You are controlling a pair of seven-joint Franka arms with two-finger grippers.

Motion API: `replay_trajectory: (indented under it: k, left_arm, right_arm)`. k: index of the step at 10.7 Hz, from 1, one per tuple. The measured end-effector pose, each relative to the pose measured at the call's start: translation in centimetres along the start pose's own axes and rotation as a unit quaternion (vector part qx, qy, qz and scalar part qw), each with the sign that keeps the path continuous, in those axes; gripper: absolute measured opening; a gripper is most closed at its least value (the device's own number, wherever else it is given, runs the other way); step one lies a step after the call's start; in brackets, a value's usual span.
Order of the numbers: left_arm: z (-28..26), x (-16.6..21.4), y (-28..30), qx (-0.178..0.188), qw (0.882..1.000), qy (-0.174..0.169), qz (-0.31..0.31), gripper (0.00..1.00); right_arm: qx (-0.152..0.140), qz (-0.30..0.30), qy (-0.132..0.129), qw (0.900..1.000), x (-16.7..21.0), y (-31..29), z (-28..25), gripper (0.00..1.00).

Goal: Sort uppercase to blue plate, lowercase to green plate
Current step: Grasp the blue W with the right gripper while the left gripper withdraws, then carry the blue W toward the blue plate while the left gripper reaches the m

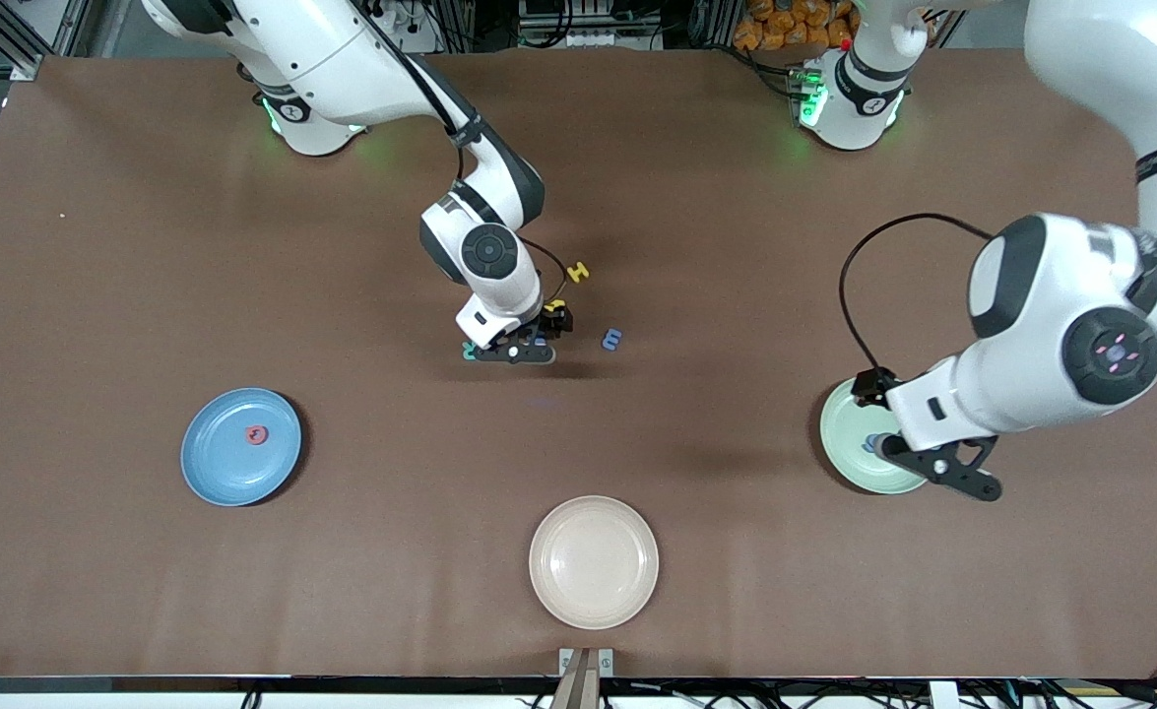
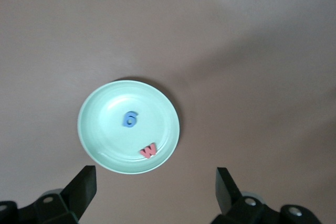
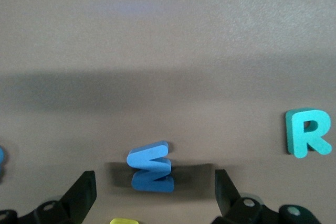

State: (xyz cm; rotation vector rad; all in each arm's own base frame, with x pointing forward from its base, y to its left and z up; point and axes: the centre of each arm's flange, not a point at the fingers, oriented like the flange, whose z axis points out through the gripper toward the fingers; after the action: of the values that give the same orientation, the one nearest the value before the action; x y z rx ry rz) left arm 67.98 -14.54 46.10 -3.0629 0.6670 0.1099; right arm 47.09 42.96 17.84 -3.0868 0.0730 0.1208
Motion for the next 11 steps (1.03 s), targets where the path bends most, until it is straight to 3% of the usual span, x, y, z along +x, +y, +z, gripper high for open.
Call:
replay_trajectory:
  k: [2, 4, 6, 8, 11]
  left_arm:
    - [-3.7, -1.6, 0.3, 0.008, 0.999, 0.013, -0.051, 1.00]
    - [-3.8, -2.5, 2.0, 0.007, 0.997, -0.009, -0.080, 1.00]
    - [-0.7, -2.4, 4.7, -0.026, 0.996, -0.038, -0.079, 1.00]
    - [1.7, -2.0, 7.9, -0.033, 0.996, -0.052, -0.059, 1.00]
    - [5.9, -1.6, 12.8, -0.031, 0.998, -0.043, -0.026, 1.00]
  right_arm:
    - [-0.001, 0.001, -0.001, 1.000, -0.3, -0.2, 0.1, 1.00]
    - [-0.002, 0.004, -0.001, 1.000, -0.5, -0.3, 0.3, 1.00]
    - [-0.003, 0.005, -0.002, 1.000, -0.8, -0.4, 0.5, 1.00]
    - [-0.002, 0.006, 0.000, 1.000, -0.9, -0.4, 0.7, 1.00]
    - [-0.002, 0.008, 0.002, 1.000, -0.7, -0.2, 0.8, 0.89]
